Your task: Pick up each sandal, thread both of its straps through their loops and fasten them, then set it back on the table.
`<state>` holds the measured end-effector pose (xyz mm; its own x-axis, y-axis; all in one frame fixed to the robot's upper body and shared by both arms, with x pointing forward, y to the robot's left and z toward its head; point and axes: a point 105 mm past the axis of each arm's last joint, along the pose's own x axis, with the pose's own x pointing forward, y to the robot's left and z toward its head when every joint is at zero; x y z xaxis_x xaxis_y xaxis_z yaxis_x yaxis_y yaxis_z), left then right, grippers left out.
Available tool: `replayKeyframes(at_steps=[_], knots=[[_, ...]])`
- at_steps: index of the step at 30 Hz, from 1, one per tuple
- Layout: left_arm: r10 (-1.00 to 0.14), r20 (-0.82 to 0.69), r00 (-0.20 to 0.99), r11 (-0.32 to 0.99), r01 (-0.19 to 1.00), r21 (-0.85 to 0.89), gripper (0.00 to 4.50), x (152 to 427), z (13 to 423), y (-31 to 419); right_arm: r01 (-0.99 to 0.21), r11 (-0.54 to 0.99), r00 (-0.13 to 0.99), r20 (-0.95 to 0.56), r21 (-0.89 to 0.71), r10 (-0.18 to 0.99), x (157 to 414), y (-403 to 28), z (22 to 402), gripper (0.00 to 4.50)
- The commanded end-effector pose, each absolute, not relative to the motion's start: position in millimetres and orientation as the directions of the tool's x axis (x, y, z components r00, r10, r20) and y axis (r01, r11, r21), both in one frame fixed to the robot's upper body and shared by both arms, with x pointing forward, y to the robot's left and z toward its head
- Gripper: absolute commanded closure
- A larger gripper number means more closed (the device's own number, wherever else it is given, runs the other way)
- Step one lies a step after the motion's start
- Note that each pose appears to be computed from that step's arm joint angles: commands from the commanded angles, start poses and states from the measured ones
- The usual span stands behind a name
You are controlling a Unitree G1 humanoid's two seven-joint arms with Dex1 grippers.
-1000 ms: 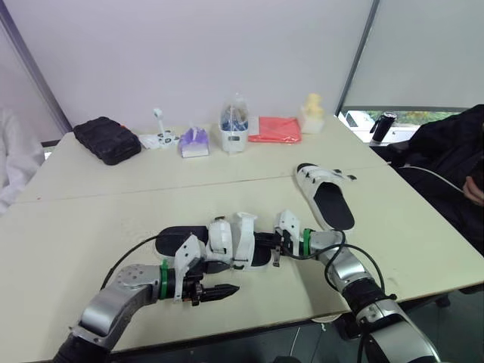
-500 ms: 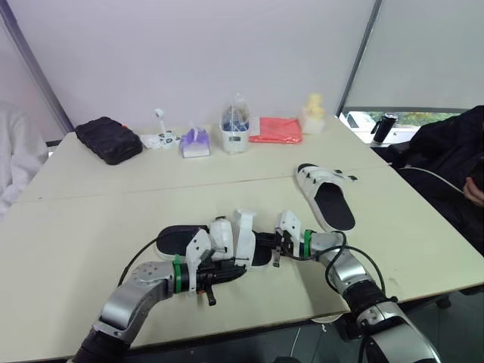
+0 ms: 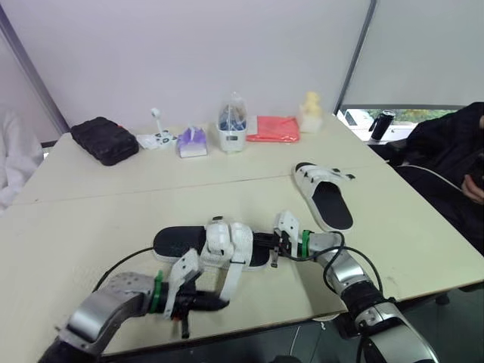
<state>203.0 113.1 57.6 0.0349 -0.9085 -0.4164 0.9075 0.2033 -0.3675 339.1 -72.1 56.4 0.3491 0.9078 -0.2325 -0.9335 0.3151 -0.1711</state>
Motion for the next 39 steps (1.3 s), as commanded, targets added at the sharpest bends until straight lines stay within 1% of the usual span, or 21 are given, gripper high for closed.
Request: replayKeyframes(at_steps=[1, 3, 8, 11, 13, 16, 21, 24, 25, 26, 29, 31, 33, 36, 39], knots=[[-0.928, -0.363, -0.085, 0.076, 0.91, -0.407, 4.49, 181, 68, 104, -0.94, 0.34, 0.305, -0.472, -0.011, 0.827, 316, -90, -15, 4.5], [-0.937, -0.342, -0.066, 0.079, 0.917, -0.392, 4.49, 185, 72, 100, -0.94, 0.341, 0.306, -0.472, -0.012, 0.827, 316, -90, -15, 4.5], [-0.987, -0.16, 0.001, 0.064, 0.919, -0.39, 4.49, 209, 112, 81, -0.94, 0.341, 0.305, -0.476, -0.012, 0.825, 316, -91, -16, 4.5], [-0.996, -0.051, 0.076, 0.091, 0.907, -0.41, 4.49, 234, 141, 75, -0.939, 0.343, 0.308, -0.476, -0.014, 0.824, 317, -90, -16, 4.5], [-0.99, -0.017, 0.143, 0.135, 0.876, -0.462, 4.49, 254, 151, 74, -0.939, 0.344, 0.31, -0.475, -0.016, 0.824, 318, -90, -16, 4.5], [-0.981, 0.002, 0.194, 0.164, 0.834, -0.527, 4.49, 275, 157, 72, -0.939, 0.344, 0.311, -0.472, -0.017, 0.825, 318, -88, -16, 4.5], [-0.968, -0.051, 0.248, 0.226, 0.758, -0.612, 4.49, 305, 151, 67, -0.938, 0.347, 0.316, -0.462, -0.018, 0.829, 319, -84, -16, 4.5], [-0.965, -0.068, 0.252, 0.24, 0.752, -0.615, 3.45, 311, 149, 69, -0.936, 0.352, 0.322, -0.457, -0.02, 0.829, 320, -82, -16, 4.5], [-0.968, -0.065, 0.244, 0.232, 0.757, -0.611, 3.03, 311, 151, 70, -0.935, 0.355, 0.325, -0.456, -0.021, 0.828, 320, -82, -16, 4.5], [-0.969, -0.061, 0.238, 0.225, 0.766, -0.602, 2.47, 311, 154, 71, -0.933, 0.359, 0.329, -0.454, -0.022, 0.828, 320, -83, -16, 4.5], [-0.966, -0.057, 0.251, 0.239, 0.792, -0.562, 1.15, 316, 163, 73, -0.931, 0.365, 0.336, -0.452, -0.023, 0.827, 321, -83, -15, 4.5], [-0.957, -0.053, 0.286, 0.276, 0.832, -0.481, 1.15, 326, 172, 76, -0.929, 0.37, 0.34, -0.45, -0.024, 0.826, 321, -83, -15, 4.5], [-0.945, -0.059, 0.322, 0.32, 0.875, -0.364, 1.15, 338, 180, 78, -0.928, 0.371, 0.342, -0.448, -0.025, 0.826, 322, -83, -15, 4.5], [-0.916, -0.098, 0.388, 0.4, 0.898, -0.181, 1.15, 360, 184, 83, -0.928, 0.372, 0.344, -0.448, -0.026, 0.825, 322, -83, -15, 4.5], [-0.907, -0.175, 0.383, 0.398, 0.915, -0.06, 1.15, 372, 175, 85, -0.927, 0.375, 0.347, -0.445, -0.027, 0.826, 323, -82, -15, 4.5]])
